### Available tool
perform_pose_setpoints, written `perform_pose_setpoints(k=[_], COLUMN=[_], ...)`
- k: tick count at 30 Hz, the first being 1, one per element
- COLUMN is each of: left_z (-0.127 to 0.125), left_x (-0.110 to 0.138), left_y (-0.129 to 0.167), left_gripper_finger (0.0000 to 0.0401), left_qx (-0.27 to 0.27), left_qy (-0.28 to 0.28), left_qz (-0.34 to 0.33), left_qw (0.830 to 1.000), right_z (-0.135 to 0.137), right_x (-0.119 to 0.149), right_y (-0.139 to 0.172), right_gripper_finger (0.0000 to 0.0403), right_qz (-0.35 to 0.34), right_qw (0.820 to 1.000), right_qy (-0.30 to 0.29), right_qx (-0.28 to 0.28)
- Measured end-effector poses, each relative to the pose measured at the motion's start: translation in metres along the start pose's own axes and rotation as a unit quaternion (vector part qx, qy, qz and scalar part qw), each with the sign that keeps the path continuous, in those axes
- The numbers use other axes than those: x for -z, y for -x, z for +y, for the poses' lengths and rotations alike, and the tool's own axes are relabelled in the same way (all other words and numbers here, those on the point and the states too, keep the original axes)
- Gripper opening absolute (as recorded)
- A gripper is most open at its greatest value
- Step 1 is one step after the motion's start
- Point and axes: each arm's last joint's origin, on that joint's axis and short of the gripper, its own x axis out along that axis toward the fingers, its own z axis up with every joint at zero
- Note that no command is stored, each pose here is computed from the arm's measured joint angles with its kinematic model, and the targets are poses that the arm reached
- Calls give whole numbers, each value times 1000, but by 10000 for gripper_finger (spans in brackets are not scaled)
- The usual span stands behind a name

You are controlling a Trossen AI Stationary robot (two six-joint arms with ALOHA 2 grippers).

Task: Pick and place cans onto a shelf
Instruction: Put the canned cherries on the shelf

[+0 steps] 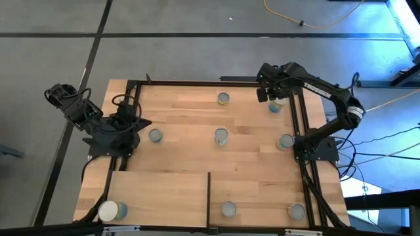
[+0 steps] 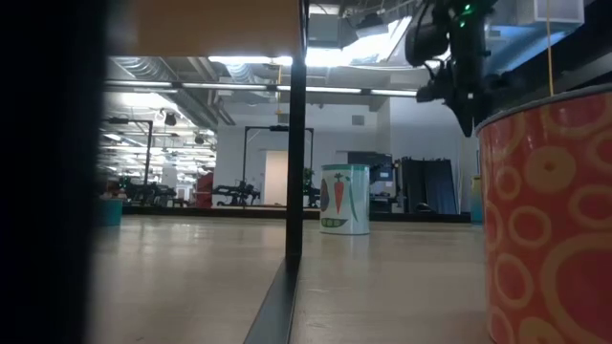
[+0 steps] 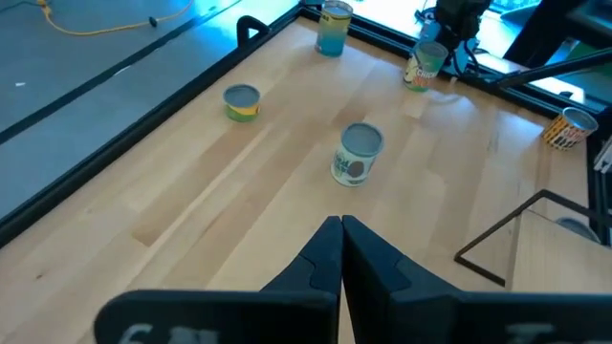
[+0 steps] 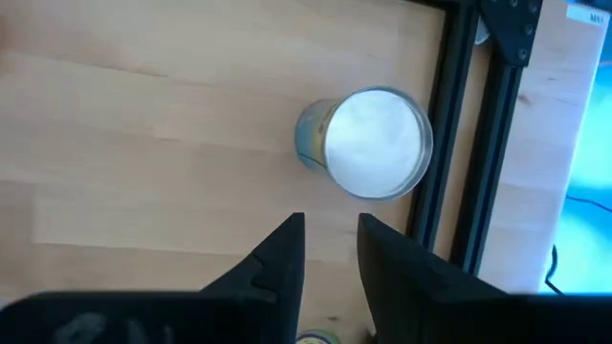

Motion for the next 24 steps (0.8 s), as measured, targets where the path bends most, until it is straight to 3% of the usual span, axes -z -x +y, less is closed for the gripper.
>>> perform_pose_setpoints(k=[24], left_z=[-2], left_x=[-2], left_y=[0], left_gripper_finger=[0], left_qx=[3], left_qy=[16], left_qz=[-15], left_qw=[1000], right_z=[7], right_x=[-36], right_y=[-64], right_gripper_finger=[101], right_qz=[100], right_qw=[993], right_qy=[7], right_qx=[55])
